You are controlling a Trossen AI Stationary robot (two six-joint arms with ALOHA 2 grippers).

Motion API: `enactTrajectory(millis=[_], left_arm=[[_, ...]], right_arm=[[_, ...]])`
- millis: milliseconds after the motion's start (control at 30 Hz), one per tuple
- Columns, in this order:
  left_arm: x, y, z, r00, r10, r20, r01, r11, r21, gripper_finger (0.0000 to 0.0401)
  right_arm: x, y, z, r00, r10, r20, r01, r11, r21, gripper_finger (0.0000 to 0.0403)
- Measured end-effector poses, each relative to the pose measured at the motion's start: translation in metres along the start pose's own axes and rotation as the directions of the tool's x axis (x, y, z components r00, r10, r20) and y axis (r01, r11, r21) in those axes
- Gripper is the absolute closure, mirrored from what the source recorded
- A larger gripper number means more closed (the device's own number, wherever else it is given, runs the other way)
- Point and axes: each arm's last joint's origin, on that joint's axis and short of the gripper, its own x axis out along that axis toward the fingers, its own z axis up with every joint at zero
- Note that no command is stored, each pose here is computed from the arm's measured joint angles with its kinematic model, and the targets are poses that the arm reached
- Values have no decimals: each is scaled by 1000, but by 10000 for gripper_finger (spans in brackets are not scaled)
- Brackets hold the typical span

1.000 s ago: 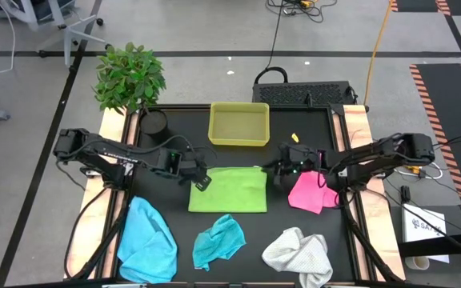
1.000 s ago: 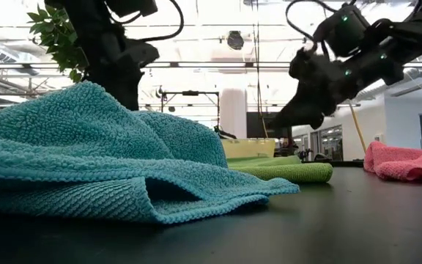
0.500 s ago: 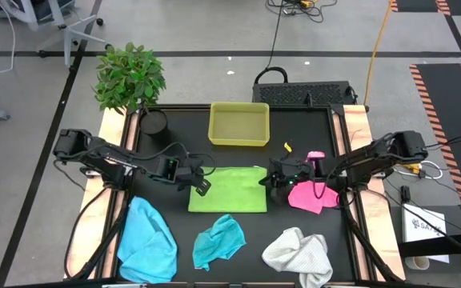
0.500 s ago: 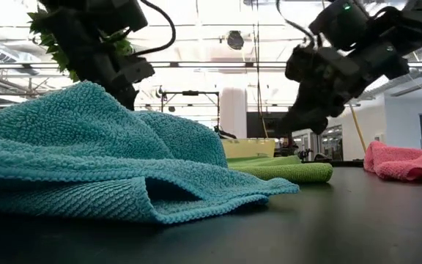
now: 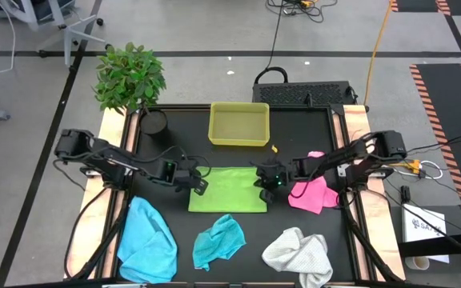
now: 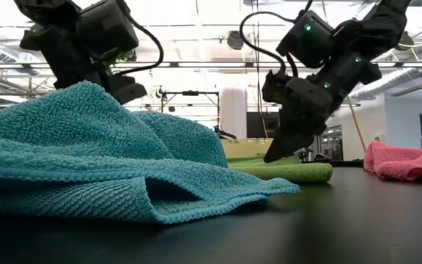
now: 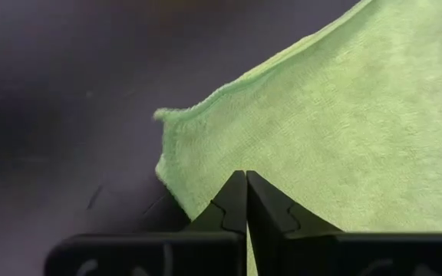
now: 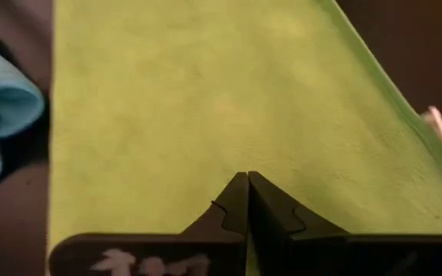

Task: Fold microfiber towels
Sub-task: Fold the green microfiber cloth

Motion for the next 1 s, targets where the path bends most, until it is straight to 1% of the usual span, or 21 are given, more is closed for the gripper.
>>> enactTrajectory(millis=[133, 267, 533, 633, 733, 933, 1000], left_arm=[[11, -2, -3, 1000, 9, -5, -9, 1000, 0, 398], [23, -5, -6, 1000, 26, -18, -26, 1000, -9, 395], [31, -1, -2, 998, 63, -19, -64, 998, -24, 395], [32, -1, 0, 999, 53, -9, -53, 998, -20, 399], [33, -5, 3, 1000, 19, 19, -19, 999, -28, 396], [34, -6, 5, 999, 0, 40, 1, 1000, -25, 397], [34, -5, 7, 999, 1, 39, 0, 1000, -30, 395]], right_arm=[[-1, -7, -2, 998, -35, -45, 36, 999, 18, 403], [-2, -12, -3, 997, -51, -59, 53, 998, 33, 403], [-3, -20, -5, 991, -86, -97, 92, 994, 58, 403], [-4, -26, -7, 984, -126, -130, 130, 991, 29, 403], [-5, -33, -6, 978, -153, -145, 154, 988, 1, 403], [-6, -45, -3, 974, -175, -145, 176, 984, -4, 403], [-7, -47, -3, 975, -162, -150, 163, 987, -5, 403]])
